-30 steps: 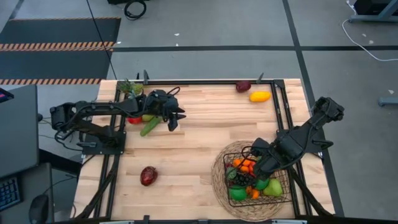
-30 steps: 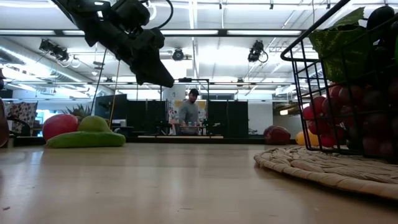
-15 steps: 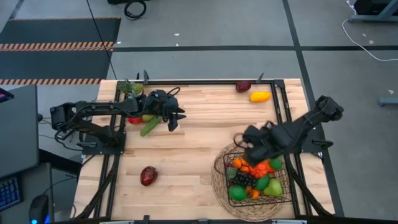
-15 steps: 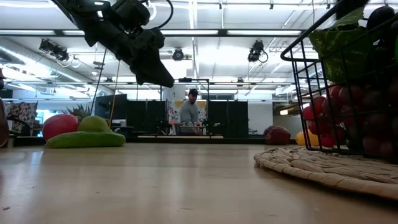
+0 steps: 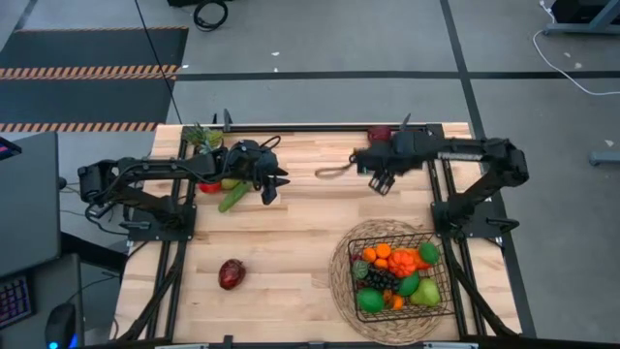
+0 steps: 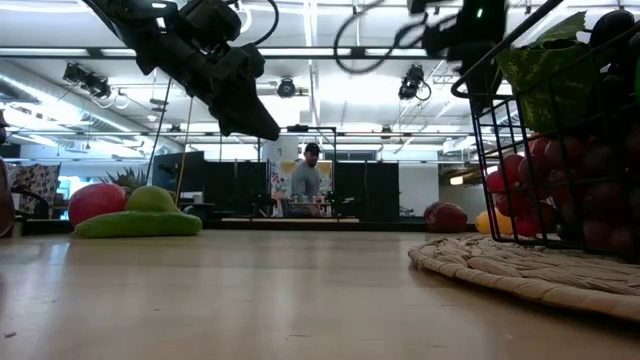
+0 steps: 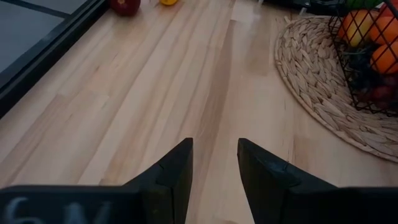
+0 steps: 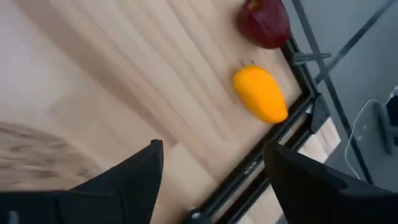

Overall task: Build produce basket
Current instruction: Put the yellow mango into the black wire basket

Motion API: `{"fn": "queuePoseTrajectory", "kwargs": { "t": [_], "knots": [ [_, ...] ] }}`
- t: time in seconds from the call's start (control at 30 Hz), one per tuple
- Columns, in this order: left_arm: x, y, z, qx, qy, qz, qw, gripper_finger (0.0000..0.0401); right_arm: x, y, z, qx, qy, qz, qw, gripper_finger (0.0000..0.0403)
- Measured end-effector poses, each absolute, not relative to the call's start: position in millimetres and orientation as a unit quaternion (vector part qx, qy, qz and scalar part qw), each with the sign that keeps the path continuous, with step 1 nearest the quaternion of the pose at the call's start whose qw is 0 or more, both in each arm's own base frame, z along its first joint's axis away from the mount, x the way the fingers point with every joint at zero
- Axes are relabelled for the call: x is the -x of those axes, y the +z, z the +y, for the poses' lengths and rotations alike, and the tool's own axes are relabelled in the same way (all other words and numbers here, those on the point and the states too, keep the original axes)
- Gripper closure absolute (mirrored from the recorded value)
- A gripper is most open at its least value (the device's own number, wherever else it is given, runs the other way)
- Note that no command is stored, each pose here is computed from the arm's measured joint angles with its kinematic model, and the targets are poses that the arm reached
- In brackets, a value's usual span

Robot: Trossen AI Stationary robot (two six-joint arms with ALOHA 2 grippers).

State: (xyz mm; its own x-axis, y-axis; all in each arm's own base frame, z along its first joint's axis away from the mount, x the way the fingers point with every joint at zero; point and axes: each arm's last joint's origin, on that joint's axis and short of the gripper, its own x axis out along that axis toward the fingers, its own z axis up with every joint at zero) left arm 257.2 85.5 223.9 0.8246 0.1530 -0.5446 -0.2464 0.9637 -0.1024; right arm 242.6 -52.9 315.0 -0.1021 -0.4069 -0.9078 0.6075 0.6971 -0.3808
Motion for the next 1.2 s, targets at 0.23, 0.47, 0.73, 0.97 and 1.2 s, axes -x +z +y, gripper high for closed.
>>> {"fn": "queuePoseTrajectory", "kwargs": {
  "t": [0.23, 0.47, 0.73, 0.97, 1.2],
  "knots": [
    [-257.2, 223.9, 85.5, 0.081, 0.104, 0.277, 0.952, 0.0269, -232.3, 297.3, -114.5, -0.094, -0.316, 0.663, 0.672, 0.0123],
    [-257.2, 223.9, 85.6, 0.058, 0.099, 0.28, 0.953, 0.0269, -211.8, 290.8, -153.7, -0.066, -0.287, 0.687, 0.664, 0.0124],
    [-257.1, 224.0, 85.9, 0.04, 0.094, 0.281, 0.954, 0.0269, -188.2, 290.9, -178.5, -0.049, -0.278, 0.718, 0.637, 0.0125],
    [-256.8, 224.1, 86.5, 0.023, 0.09, 0.283, 0.955, 0.0269, -177.4, 288.4, -189.9, -0.108, -0.286, 0.7, 0.646, 0.0133],
    [-254.9, 224.3, 91.6, 0.021, 0.099, 0.283, 0.954, 0.0269, -169.8, 254.0, -189.0, -0.115, -0.27, 0.721, 0.628, 0.0135]
  ]
}}
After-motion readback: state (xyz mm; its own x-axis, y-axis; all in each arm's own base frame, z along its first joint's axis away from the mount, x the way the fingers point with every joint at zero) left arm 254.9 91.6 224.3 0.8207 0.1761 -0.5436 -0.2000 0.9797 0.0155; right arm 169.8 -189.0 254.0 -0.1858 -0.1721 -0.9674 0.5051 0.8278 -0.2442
